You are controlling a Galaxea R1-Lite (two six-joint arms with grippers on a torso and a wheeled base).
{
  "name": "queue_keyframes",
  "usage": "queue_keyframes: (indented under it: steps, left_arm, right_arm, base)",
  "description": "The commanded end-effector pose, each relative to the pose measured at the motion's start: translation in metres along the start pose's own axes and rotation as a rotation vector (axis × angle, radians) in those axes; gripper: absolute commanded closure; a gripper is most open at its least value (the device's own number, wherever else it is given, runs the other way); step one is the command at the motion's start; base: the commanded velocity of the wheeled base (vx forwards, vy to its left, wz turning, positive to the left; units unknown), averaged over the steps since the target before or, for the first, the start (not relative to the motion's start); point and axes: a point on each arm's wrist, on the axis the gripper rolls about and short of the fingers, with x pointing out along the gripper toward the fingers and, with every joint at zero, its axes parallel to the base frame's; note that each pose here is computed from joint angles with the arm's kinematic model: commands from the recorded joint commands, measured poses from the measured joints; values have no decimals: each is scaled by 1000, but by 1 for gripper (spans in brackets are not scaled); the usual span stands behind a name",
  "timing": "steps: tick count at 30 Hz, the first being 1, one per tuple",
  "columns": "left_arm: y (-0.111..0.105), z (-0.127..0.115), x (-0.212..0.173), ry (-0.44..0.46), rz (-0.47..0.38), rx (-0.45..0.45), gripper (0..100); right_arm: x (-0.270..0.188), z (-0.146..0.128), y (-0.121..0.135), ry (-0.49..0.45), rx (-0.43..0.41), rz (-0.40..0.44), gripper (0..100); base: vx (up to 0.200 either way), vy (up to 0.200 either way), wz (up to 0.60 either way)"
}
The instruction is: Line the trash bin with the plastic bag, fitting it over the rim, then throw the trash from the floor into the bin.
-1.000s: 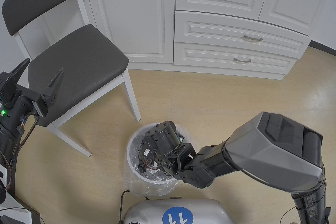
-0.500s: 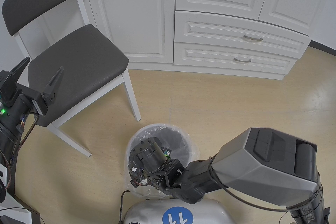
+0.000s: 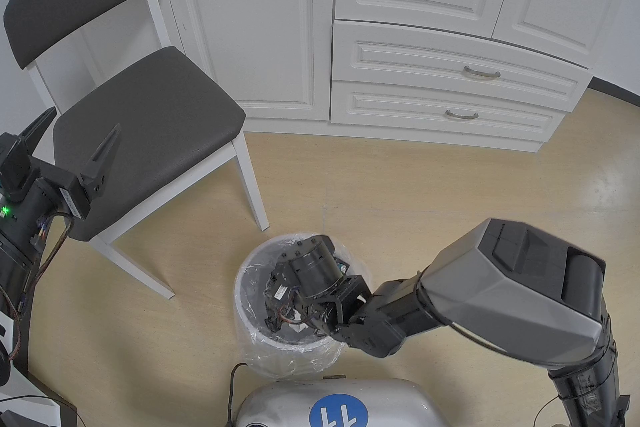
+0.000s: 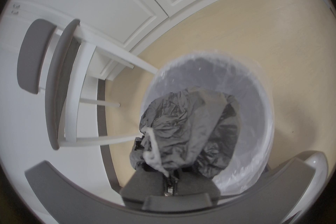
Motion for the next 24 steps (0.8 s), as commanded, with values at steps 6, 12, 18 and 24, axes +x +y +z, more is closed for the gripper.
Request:
queue_keyframes:
  steps: [6, 12, 18, 24]
  left_arm:
    - [1, 2, 0, -8, 5, -1, 0]
    - [1, 1, 0, -5, 4, 0, 0]
    - [1, 2, 1, -6, 4, -2, 0]
    - [1, 2, 1, -7, 6, -5, 0]
  right_arm:
    - [22, 18, -11, -57, 39, -25, 100]
    - [26, 21, -10, -105, 50, -33, 100]
    - [15, 12, 1, -81, 48, -10, 100]
    - [16, -1, 4, -53, 36, 2, 100]
  base:
    - [0, 0, 0]
    - [0, 0, 0]
    - [0, 0, 0]
    - [0, 0, 0]
